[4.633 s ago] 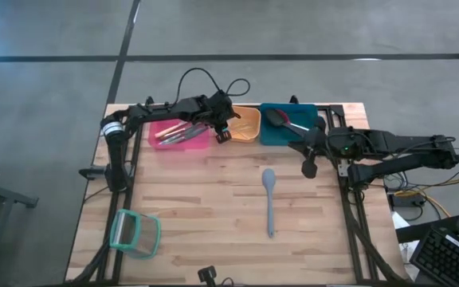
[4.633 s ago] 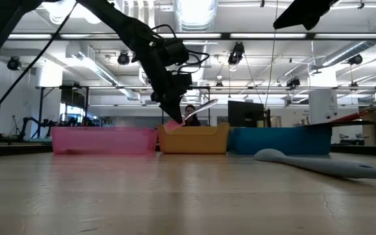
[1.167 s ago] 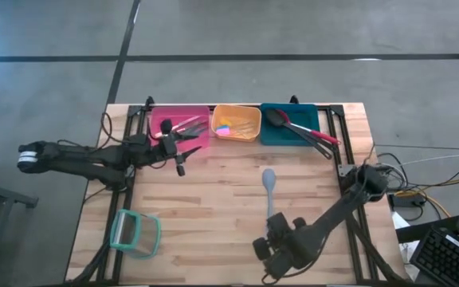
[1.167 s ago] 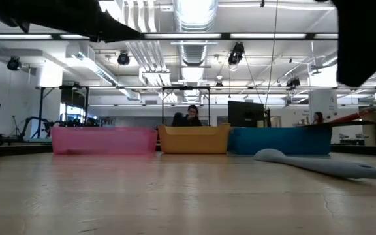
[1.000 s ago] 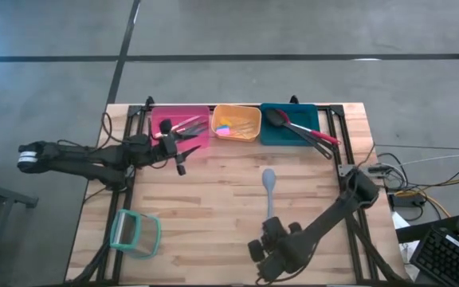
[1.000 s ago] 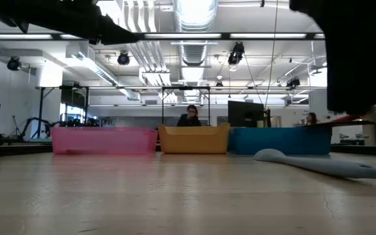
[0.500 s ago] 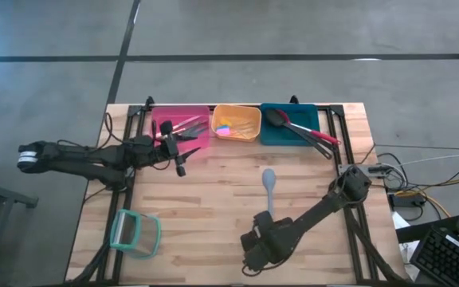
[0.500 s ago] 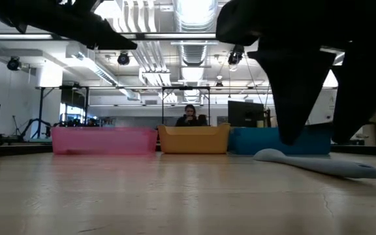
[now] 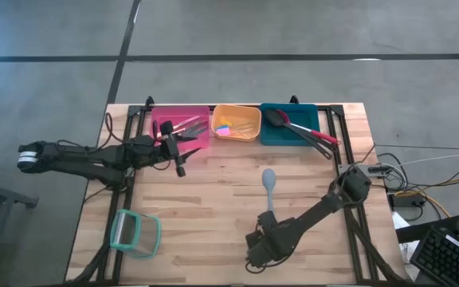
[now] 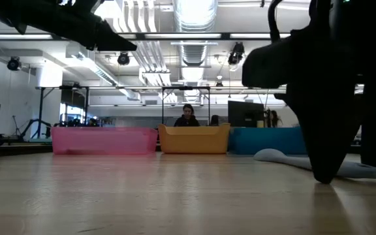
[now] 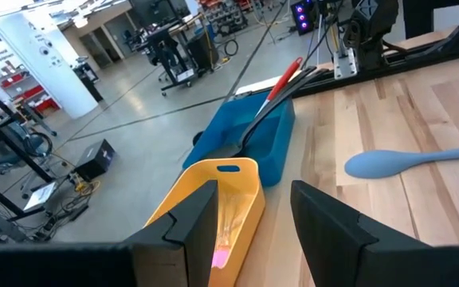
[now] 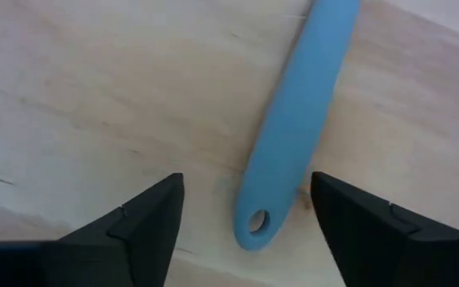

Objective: Pick & Place Kitchen Items
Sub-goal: Put the blue spoon into the blue bin

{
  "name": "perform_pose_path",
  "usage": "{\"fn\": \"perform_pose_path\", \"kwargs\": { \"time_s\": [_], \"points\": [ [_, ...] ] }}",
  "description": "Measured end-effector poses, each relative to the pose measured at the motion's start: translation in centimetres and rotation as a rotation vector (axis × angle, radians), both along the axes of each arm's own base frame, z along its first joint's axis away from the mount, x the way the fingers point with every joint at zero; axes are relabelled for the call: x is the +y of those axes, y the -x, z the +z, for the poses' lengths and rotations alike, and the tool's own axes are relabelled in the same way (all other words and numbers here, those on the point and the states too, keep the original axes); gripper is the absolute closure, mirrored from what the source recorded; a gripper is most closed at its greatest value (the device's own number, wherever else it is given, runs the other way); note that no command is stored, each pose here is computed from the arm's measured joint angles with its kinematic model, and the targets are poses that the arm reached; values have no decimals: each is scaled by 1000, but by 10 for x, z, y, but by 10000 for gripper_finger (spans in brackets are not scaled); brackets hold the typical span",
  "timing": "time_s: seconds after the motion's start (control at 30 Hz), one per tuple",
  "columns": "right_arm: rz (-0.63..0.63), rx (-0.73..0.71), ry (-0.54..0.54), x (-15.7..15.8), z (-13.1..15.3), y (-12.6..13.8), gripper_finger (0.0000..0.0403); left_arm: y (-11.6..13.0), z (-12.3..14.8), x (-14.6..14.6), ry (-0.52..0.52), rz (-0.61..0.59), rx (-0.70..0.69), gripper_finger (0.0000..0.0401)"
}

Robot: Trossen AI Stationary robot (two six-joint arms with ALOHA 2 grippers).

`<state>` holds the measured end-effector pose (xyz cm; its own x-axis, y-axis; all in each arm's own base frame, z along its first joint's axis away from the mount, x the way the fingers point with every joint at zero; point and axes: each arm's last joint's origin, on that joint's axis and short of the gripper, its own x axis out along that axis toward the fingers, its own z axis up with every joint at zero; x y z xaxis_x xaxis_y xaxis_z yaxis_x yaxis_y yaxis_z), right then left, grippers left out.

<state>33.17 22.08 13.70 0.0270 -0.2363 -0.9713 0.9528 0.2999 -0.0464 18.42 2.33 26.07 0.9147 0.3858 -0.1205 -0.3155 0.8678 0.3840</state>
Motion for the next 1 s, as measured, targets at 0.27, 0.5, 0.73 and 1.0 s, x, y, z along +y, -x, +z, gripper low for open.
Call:
{"fn": "perform_pose_path", "kwargs": {
  "time_s": [0.27, 0.5, 0.73, 1.0],
  "points": [
    [13, -13, -12, -4, -14, 4, 186, 0, 0, 0, 1, 0, 3, 238],
    [7, 6, -5, -11, -23, 6, 246, 0, -2, 0, -7, -1, 22, 238],
    [25, 18, 1, -13, -25, 8, 334, 0, -2, 0, -8, -1, 24, 238],
    [82, -19, 33, 0, -13, 10, 334, 0, -2, 0, -29, -3, 39, 238]
  ]
}}
